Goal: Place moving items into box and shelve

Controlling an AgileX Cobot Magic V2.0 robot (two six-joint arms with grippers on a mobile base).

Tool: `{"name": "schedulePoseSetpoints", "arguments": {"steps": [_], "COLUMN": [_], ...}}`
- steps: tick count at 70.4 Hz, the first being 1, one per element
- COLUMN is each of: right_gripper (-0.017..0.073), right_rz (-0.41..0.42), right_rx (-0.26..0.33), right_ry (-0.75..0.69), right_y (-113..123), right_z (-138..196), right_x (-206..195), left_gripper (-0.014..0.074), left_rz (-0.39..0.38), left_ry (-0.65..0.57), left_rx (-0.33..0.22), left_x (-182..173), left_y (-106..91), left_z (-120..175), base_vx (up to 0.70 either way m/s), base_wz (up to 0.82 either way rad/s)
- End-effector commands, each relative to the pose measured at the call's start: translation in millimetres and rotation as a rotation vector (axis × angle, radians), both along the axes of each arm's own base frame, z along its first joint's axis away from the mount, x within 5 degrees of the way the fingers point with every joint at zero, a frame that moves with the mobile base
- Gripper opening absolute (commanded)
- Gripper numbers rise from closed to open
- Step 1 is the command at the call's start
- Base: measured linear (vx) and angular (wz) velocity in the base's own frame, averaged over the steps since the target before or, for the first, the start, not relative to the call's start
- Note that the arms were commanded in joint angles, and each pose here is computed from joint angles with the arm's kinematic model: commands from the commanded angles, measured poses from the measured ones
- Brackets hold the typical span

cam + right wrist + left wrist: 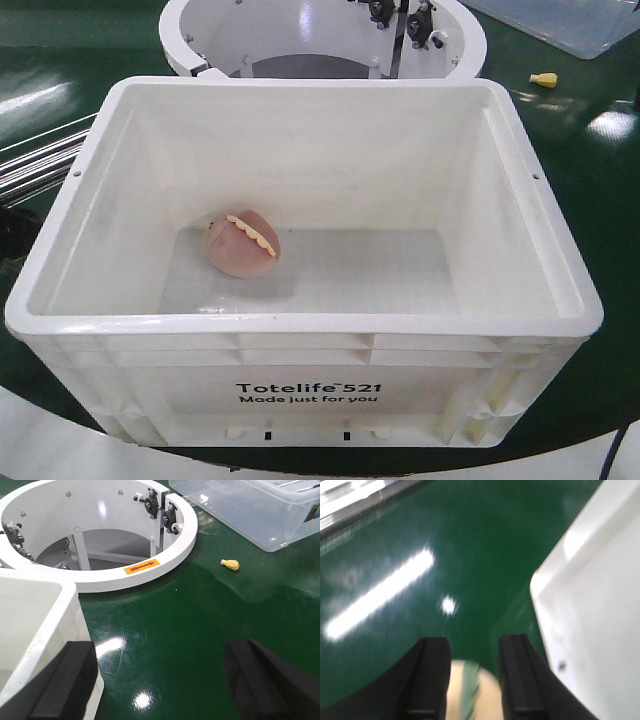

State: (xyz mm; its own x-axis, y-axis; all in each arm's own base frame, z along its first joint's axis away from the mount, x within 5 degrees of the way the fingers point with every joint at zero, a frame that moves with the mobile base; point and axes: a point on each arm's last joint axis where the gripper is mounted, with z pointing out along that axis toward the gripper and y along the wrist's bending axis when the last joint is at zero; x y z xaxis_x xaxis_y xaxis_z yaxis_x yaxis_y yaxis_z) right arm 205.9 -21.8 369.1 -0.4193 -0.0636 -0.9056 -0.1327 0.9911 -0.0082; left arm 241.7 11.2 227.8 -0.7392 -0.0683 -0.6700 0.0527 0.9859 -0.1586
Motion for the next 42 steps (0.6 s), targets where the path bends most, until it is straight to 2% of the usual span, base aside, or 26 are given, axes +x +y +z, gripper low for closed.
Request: {"name": "schedulePoseSetpoints", "arguments": {"steps": [1,8,12,21,37,42], "right_gripper": [0.0565,0.0565,0.0565,0.0565,0.0564,0.0564], "right_rz": [-0.032,-0.031,-0.031,-0.031,-0.019,-0.015], "right_rx": [-0.008,-0.008,-0.008,-0.008,-0.005,-0.003], "right_ry": [-0.086,-0.085,-0.085,-0.085,-0.071,-0.065], "right_y": [-2.6,-2.6,-2.6,-2.5,-1.4,-1.0], "right_z": [16.2,16.1,16.1,16.1,14.9,14.5], "right_x": [-0.3,-0.4,-0.4,-0.4,-1.0,-1.2], "left_gripper": [0.0373,0.0373,0.0373,0.0373,0.0376,0.0382], "left_rz": [0.065,0.135,0.141,0.104,0.018,0.013], "left_ry": [0.027,0.056,0.083,0.196,0.227,0.251], "left_rx": [0.032,0.007,-0.018,-0.079,-0.095,-0.11], "left_x": [-1.7,-2.8,-3.2,-7.7,-5.4,-3.3], "left_y": [8.6,11.3,10.0,3.6,-1.4,-2.2], "left_z": [9.3,7.5,4.9,-4.1,-11.3,-16.8], "base_vx": [0.0,0.0,0.0,0.0,0.0,0.0], "base_wz": [0.0,0.0,0.0,0.0,0.0,0.0]}}
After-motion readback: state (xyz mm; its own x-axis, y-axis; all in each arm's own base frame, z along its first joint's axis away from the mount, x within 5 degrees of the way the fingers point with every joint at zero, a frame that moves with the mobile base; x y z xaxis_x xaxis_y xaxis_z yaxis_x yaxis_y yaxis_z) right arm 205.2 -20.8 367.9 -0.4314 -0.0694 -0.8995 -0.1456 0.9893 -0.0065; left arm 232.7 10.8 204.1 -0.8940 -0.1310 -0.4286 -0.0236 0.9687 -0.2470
